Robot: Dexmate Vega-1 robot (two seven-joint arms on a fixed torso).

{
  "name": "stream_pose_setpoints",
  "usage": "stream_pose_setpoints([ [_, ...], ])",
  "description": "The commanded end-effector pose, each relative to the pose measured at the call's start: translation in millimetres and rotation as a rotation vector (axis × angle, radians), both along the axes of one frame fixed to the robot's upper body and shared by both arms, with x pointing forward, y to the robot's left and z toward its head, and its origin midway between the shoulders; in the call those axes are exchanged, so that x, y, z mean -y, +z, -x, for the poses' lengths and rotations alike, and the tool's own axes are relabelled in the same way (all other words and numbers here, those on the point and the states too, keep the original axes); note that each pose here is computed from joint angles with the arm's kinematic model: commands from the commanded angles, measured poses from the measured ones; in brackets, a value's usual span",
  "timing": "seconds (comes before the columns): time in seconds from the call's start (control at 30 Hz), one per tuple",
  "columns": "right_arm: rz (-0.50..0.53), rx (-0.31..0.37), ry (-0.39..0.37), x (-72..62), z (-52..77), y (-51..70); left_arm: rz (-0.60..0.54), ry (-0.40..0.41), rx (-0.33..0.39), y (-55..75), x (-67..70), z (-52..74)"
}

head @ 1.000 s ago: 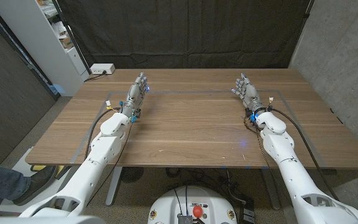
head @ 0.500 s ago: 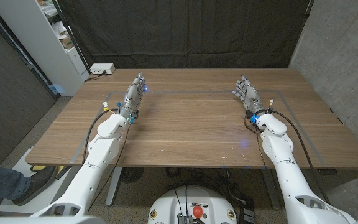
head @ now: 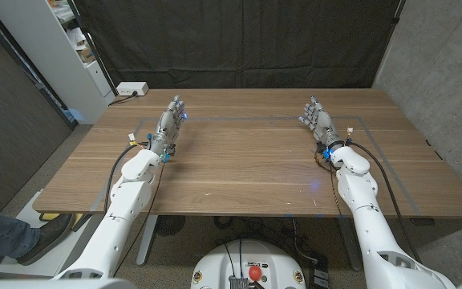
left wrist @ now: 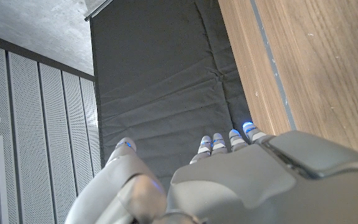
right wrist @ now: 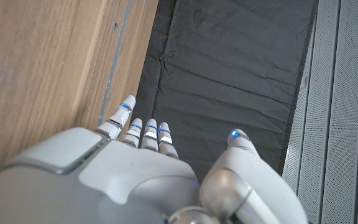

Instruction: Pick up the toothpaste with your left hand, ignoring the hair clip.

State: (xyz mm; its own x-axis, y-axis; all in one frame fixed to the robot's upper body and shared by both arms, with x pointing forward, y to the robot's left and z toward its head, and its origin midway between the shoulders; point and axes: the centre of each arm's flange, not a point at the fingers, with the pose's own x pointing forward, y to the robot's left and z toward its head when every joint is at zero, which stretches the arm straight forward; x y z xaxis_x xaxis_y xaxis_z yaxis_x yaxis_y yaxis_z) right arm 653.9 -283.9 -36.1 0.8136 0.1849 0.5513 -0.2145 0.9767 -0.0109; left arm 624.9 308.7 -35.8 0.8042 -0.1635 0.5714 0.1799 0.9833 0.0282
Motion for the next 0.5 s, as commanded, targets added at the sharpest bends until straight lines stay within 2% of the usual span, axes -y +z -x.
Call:
stream_pose_setpoints([
  [0.03,0.003,0.000,0.006,-4.0,-2.7,0.9,0.016,0.006,0.004,-4.0,-9.2,6.3],
  [0.5,0.007,-0.005,0.007,-6.5,-3.3,-0.6,0.007,0.025,0.006,-7.7,-17.8,14.4],
])
